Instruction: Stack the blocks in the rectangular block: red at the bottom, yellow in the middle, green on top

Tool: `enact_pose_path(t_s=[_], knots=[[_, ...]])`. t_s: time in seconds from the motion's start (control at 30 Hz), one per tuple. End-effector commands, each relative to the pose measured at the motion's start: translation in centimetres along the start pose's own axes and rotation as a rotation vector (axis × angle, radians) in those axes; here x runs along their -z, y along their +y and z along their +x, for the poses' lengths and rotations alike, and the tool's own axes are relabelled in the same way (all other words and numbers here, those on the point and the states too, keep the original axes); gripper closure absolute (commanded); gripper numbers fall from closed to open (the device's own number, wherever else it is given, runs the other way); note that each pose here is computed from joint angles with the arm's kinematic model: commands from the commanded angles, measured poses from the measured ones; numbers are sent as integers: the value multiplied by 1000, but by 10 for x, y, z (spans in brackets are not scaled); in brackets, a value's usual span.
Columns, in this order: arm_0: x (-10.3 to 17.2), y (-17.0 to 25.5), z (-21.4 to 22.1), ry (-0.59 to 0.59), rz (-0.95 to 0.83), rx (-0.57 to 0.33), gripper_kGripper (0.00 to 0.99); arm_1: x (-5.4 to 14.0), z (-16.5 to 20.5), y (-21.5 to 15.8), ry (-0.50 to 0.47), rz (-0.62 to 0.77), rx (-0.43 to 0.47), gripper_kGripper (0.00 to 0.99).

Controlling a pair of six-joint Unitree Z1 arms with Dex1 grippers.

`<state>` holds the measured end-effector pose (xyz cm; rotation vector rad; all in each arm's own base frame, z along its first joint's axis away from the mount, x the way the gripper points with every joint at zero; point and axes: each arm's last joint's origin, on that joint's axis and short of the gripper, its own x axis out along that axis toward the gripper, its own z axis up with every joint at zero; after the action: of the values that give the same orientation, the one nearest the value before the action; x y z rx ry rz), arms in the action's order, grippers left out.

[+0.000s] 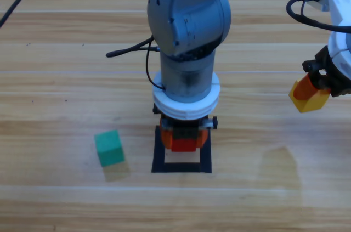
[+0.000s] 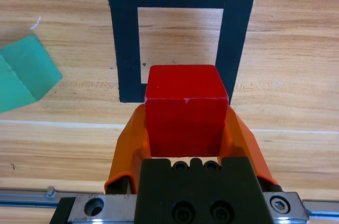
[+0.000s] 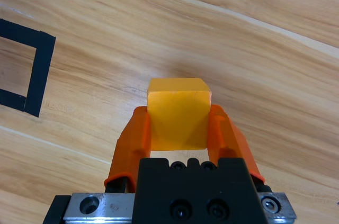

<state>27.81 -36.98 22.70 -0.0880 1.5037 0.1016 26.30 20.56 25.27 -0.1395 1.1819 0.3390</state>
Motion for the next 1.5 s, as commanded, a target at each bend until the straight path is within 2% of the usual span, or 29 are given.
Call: enact_pose_path(t_s=[0.03, 0.77, 1.5], knots=[[6, -11, 29, 9, 39, -31, 990, 11, -4, -2, 25, -6, 0, 964], [7, -9, 40, -10, 52, -2, 990, 11, -2, -2, 31, -8, 3, 964], [8, -5, 49, -9, 45, -21, 990, 11, -3, -2, 29, -8, 4, 964]])
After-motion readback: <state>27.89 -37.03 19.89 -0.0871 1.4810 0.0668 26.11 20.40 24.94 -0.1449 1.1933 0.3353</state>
